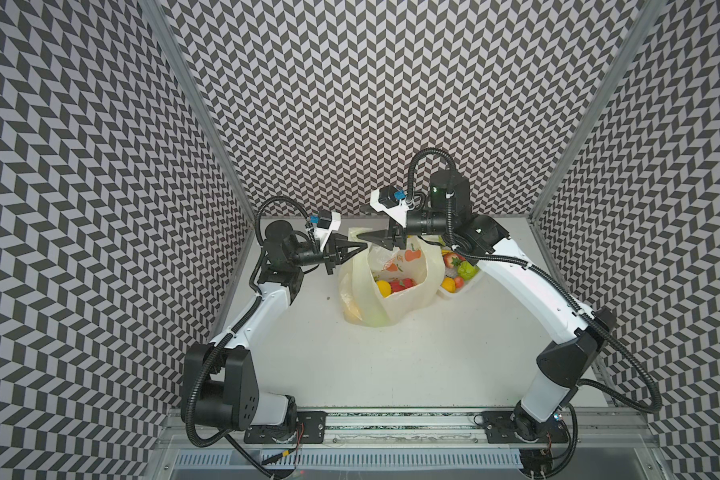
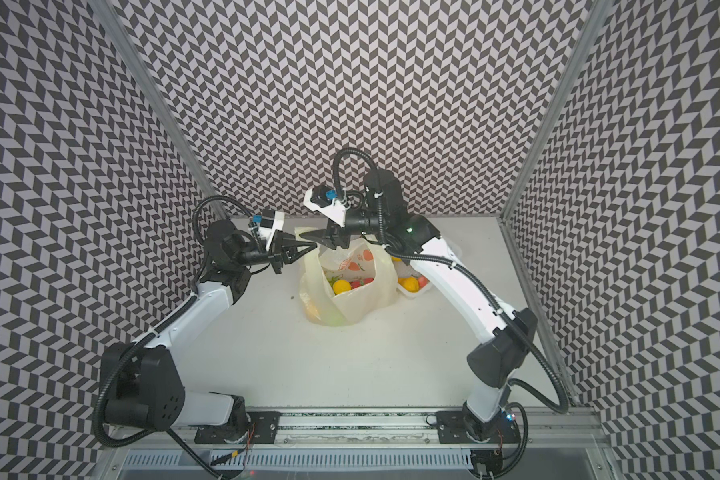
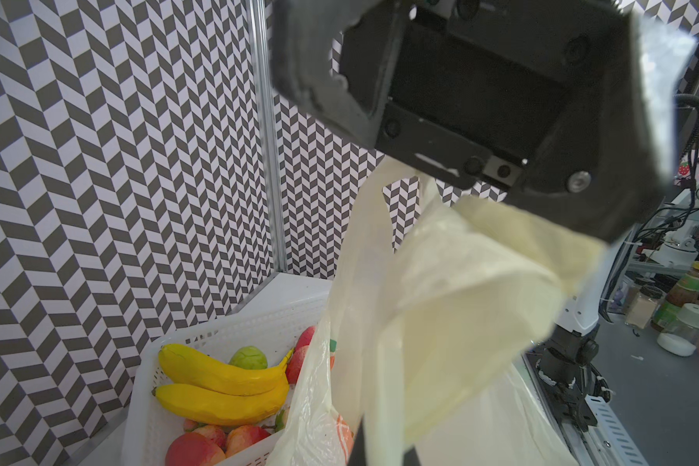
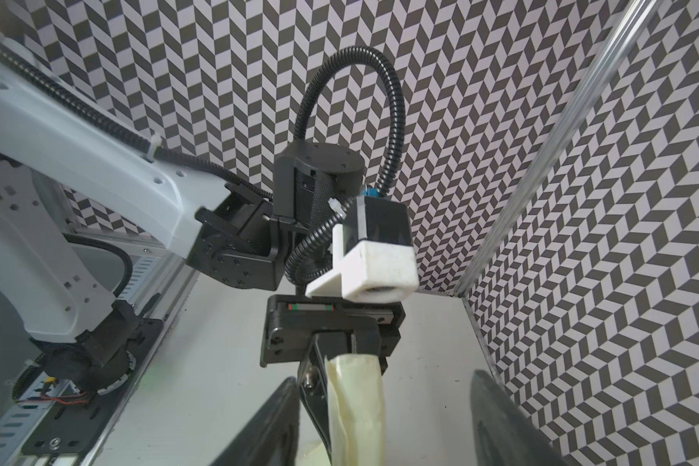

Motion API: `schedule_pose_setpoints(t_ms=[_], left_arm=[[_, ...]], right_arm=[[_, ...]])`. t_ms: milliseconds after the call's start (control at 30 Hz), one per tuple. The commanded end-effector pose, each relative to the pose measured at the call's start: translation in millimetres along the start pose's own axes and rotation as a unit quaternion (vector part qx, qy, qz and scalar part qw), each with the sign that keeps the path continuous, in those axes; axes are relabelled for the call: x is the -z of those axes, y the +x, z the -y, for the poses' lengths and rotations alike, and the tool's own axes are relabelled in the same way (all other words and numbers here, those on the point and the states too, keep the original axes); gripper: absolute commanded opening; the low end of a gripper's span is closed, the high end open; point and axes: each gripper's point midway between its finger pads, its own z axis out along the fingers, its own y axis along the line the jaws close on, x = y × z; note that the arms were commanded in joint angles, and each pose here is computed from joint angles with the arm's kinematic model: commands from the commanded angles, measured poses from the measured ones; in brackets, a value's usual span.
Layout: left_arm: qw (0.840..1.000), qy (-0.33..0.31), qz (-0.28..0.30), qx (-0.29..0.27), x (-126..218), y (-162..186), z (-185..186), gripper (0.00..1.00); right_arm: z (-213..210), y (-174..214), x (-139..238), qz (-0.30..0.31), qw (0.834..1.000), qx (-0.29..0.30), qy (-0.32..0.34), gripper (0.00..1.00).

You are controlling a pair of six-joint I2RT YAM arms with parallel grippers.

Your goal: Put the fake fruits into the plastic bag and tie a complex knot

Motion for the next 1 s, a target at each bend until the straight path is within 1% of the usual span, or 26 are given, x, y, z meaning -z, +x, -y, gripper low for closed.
schedule_pose_setpoints(t_ms=[0, 100, 167, 200, 267, 300, 367, 400, 500, 567, 633, 800, 933, 967], left_arm=[[0.999, 0.015, 0.004, -0.028, -1, -16, 10, 0.0], [0.999, 0.015, 0.005, -0.03, -1, -16, 10, 0.0], [0.999, 0.016, 0.004, -0.029, -1, -16, 11, 0.0], [0.999, 0.017, 0.004, -0.029, -1, -17, 11, 0.0], [0.999, 0.018, 0.005, -0.03, -1, -17, 12, 0.0], [0.999, 0.018, 0.005, -0.031, -1, -17, 12, 0.01], [0.999, 0.019, 0.005, -0.032, -1, -18, 14, 0.05], [0.999, 0.016, 0.005, -0.033, -1, -17, 14, 0.08], [1.0, 0.008, -0.004, -0.028, -4, -7, 13, 0.16], [1.0, -0.002, -0.01, -0.021, -6, 4, 13, 0.18], [1.0, -0.015, -0.013, -0.01, -5, 16, 11, 0.18], [0.999, -0.034, -0.008, 0.02, -5, 43, 12, 0.14], [0.998, -0.046, -0.009, 0.041, -5, 67, 15, 0.06], [0.998, -0.045, -0.006, 0.045, -5, 72, 17, 0.05]], right_arm=[[-5, 10, -11, -0.008, 1.0, 0.01, -0.018, 0.57], [-9, 12, -13, -0.011, 1.0, 0.01, -0.022, 0.56], [-10, 14, -14, -0.014, 1.0, 0.01, -0.025, 0.52], [-9, 15, -15, -0.016, 1.0, 0.009, -0.024, 0.49], [-8, 17, -16, -0.018, 1.0, 0.007, -0.022, 0.36], [-7, 17, -16, -0.019, 1.0, 0.007, -0.02, 0.27], [-4, 14, -15, -0.018, 1.0, 0.007, -0.011, 0.07], [-1, 11, -15, -0.016, 1.0, 0.008, -0.005, 0.0], [2, -3, -11, -0.005, 1.0, 0.008, 0.003, 0.0], [4, -9, -8, 0.001, 1.0, 0.006, 0.007, 0.0], [8, -13, -7, 0.005, 1.0, 0.002, 0.015, 0.0], [15, -15, -4, 0.005, 0.999, -0.008, 0.032, 0.0], [18, -17, -3, 0.009, 0.999, -0.011, 0.035, 0.0], [18, -17, -3, 0.009, 0.999, -0.011, 0.035, 0.0]])
